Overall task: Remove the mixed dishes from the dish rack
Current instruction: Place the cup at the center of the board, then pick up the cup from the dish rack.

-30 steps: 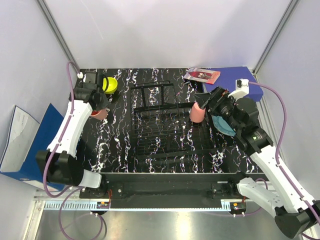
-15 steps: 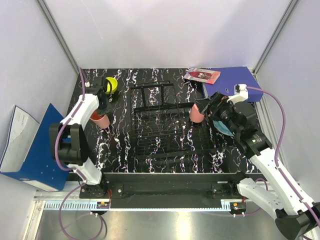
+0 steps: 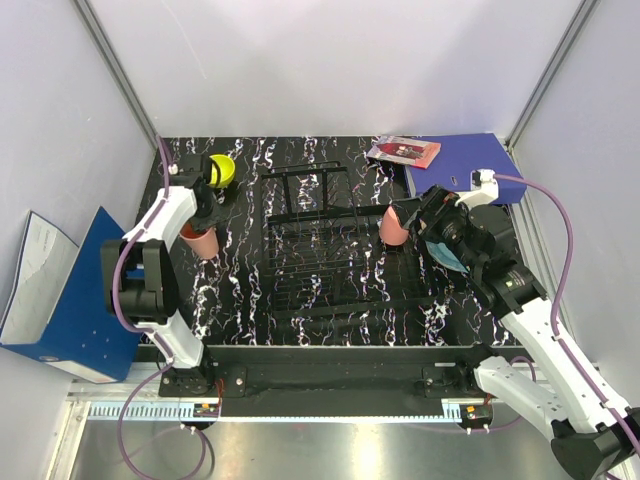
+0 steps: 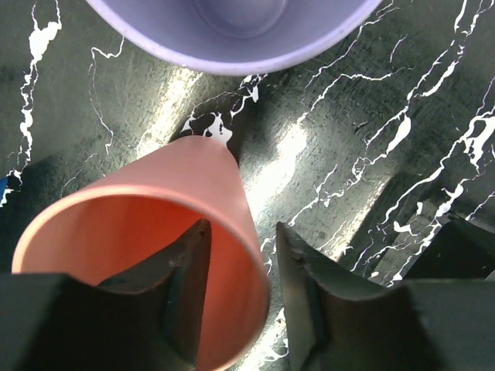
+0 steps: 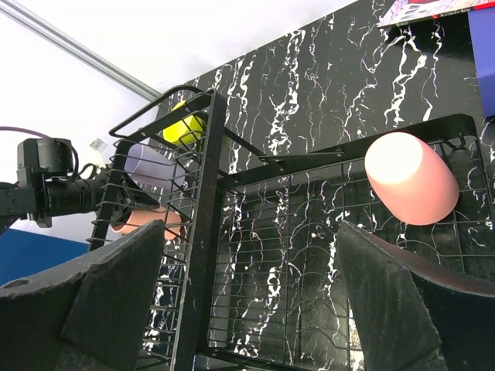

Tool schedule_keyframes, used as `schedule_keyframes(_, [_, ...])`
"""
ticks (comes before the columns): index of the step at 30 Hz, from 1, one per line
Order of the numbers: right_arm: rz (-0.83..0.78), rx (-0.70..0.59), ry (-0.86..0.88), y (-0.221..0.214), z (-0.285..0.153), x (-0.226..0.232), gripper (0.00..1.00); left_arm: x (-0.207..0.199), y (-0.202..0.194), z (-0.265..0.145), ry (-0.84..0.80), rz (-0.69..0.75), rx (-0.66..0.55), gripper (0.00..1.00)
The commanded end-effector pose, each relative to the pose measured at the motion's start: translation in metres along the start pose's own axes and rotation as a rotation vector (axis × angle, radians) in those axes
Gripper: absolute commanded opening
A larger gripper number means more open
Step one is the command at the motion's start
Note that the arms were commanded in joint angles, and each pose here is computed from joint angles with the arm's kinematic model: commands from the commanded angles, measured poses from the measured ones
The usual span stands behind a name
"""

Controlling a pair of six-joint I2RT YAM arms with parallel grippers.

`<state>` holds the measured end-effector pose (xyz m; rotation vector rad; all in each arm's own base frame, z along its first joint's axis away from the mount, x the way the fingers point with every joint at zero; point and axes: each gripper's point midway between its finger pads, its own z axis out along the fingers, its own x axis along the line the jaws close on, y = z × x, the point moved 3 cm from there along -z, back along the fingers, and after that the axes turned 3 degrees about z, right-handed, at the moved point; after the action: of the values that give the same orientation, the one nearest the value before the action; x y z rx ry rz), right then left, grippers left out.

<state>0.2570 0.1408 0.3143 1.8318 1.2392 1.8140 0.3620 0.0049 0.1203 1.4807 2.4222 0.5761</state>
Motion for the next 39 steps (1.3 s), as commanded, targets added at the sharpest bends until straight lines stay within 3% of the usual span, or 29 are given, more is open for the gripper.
schedule_keyframes(1, [-0.023,-0.024,-0.018,0.004,0.001,-0.003,1.0,-0.001,0.024,-0.033,-0.054,-0.048,-0.121,0.48])
schedule_keyframes(9, [-0.115,-0.004,-0.176,-0.001,0.016,-0.032,1.0,-0.006,0.055,-0.142,-0.242,-0.13,-0.34,0.61])
schedule_keyframes(12, [-0.191,0.042,-0.299,-0.009,0.03,-0.055,1.0,-0.012,0.056,-0.2,-0.355,-0.125,-0.447,0.68])
schedule_keyframes(18, [-0.276,0.115,-0.41,-0.024,0.056,-0.081,1.0,-0.03,0.038,-0.265,-0.536,-0.088,-0.551,0.74])
schedule_keyframes(27, [-0.349,0.119,-0.481,-0.019,0.105,-0.086,1.0,-0.04,0.0,-0.285,-0.662,-0.05,-0.589,0.75])
schedule_keyframes(39, [-0.35,0.262,-0.591,-0.067,0.153,-0.126,1.0,-0.036,-0.016,-0.269,-0.658,0.007,-0.58,0.75])
